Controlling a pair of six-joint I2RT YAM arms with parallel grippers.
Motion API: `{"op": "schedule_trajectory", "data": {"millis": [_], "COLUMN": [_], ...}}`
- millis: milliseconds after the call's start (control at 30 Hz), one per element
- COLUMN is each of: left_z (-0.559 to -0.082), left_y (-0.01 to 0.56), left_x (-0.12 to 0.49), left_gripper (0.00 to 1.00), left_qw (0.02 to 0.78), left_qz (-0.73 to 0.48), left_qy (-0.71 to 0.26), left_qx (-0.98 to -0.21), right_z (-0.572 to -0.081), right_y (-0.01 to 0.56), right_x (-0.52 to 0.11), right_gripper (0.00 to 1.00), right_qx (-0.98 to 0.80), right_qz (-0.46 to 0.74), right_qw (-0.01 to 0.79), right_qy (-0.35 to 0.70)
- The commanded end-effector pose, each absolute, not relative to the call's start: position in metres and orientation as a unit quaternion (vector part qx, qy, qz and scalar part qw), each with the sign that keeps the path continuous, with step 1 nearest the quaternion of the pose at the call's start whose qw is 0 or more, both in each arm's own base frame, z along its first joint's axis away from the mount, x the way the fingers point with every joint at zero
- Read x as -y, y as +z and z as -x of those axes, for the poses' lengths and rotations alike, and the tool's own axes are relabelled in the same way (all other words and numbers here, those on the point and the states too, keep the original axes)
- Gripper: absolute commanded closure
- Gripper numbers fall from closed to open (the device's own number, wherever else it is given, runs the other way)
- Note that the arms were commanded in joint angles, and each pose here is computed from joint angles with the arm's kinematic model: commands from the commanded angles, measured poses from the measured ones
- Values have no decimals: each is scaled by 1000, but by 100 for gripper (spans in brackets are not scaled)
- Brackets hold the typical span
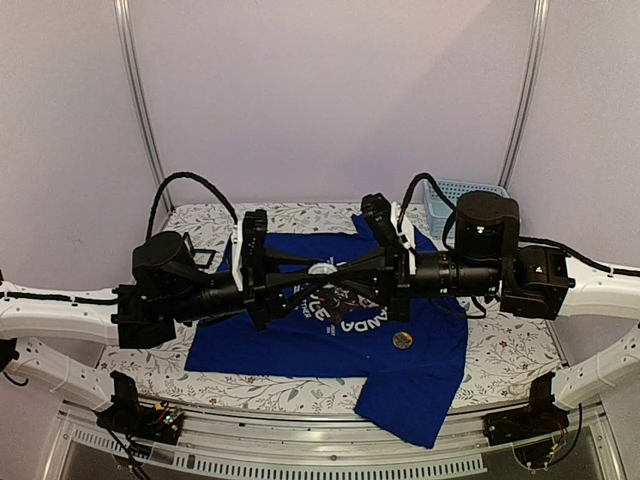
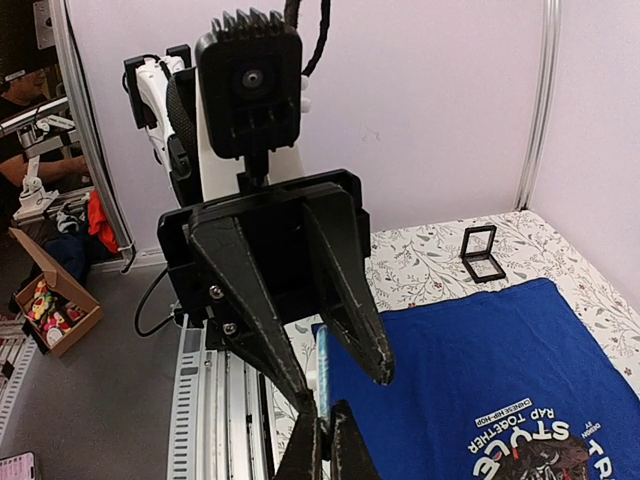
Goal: Pin the brooch onto the clothing
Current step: Pass from the right arm to the left
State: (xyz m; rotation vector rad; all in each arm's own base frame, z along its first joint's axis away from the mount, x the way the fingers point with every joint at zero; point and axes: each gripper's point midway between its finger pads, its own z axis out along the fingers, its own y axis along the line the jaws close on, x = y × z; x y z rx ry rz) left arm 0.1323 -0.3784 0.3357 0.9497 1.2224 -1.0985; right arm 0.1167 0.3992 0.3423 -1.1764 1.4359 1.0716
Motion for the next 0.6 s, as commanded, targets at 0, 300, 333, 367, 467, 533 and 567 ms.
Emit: {"op": "schedule_trajectory", "data": {"millis": [0,300,333,367,467,533,567], "left_z": [-141,-151,-152,-151,-152,-153,-153], "left_y": [337,335,335,335,337,338,339], "left_x": [381,378,377,377,376,375,375], "left_gripper": [75,91,92,93,96,97,97], "left_qw": [589,594,594,595,601,604,605], "left_qz": [-394,-376,-375,-376,-375,-373,-372], "left_qy": [-451,-428,-427,-427,-424,-420,-419], "left_qx": [-543,-569,-569,-567,-565,-566,-566], "right_z": [-108,-106,-106,-106,-107,-107,-108], "right_y": [365,369,369,370,369,368,369], "right_x": [-402,-402,-402,-401,-400,-400,-399], "right_gripper": [100,100,100,100,100,100,100], "right_qx": [-562,-558,-558,-558,-562,-562,-567], "right_qz": [479,477,477,477,477,476,469], "right_qw": [490,494,494,495,493,495,492], "right_qy": [463,465,465,465,462,461,465]}}
